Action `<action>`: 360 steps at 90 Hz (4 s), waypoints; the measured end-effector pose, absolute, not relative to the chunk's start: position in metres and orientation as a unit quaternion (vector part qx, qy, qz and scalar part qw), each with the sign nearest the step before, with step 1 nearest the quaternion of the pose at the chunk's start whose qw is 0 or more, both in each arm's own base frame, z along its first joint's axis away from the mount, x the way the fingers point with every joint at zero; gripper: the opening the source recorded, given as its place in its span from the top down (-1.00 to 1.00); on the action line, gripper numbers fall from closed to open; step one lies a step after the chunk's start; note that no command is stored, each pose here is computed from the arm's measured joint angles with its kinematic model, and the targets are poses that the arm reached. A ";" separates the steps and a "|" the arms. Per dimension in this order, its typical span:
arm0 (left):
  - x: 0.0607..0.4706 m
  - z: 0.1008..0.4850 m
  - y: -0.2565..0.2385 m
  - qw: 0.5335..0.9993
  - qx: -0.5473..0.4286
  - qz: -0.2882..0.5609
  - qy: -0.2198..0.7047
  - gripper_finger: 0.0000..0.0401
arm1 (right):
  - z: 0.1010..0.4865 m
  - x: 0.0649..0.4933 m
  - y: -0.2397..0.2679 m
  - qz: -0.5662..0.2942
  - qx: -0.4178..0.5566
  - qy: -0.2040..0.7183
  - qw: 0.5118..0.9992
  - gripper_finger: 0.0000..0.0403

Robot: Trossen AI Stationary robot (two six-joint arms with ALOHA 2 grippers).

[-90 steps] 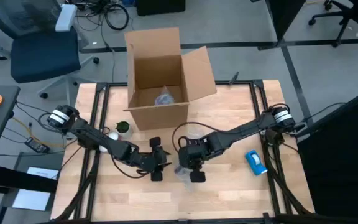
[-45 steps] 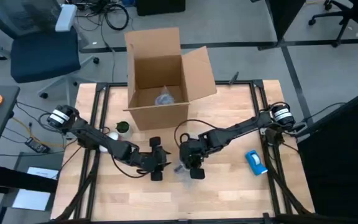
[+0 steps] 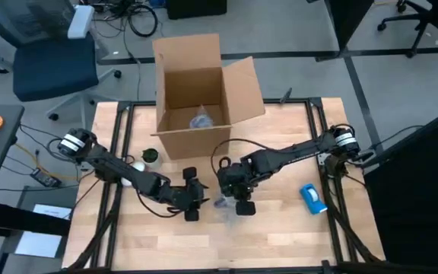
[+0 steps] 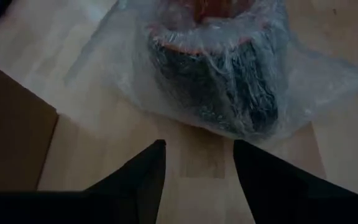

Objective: Wrap mug
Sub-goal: Wrap the black mug with bubble wrap

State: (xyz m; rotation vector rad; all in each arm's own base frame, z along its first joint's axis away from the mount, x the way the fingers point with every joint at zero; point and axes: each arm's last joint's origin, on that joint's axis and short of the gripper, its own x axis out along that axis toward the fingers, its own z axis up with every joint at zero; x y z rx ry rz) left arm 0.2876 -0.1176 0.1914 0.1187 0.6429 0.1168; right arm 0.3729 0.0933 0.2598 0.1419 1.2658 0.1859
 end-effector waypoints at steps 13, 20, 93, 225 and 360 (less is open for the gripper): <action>0.288 0.192 -0.118 0.946 0.058 0.057 0.315 0.14 | 0.224 0.376 0.093 0.079 0.063 0.621 0.777 1.00; 0.288 0.192 -0.118 0.946 0.058 0.058 0.313 0.14 | 0.211 0.378 0.091 0.079 0.062 0.628 0.772 1.00; 0.289 0.191 -0.115 0.944 0.068 0.056 0.317 0.14 | 0.261 0.374 0.086 0.046 0.024 0.634 0.772 1.00; 0.325 0.153 -0.108 0.957 -0.011 0.058 0.284 0.14 | 0.249 0.367 0.077 0.035 0.021 0.628 0.777 1.00; 0.325 0.154 -0.109 0.959 0.006 0.043 0.278 0.14 | 0.255 0.378 0.059 -0.010 -0.041 0.581 0.812 1.00</action>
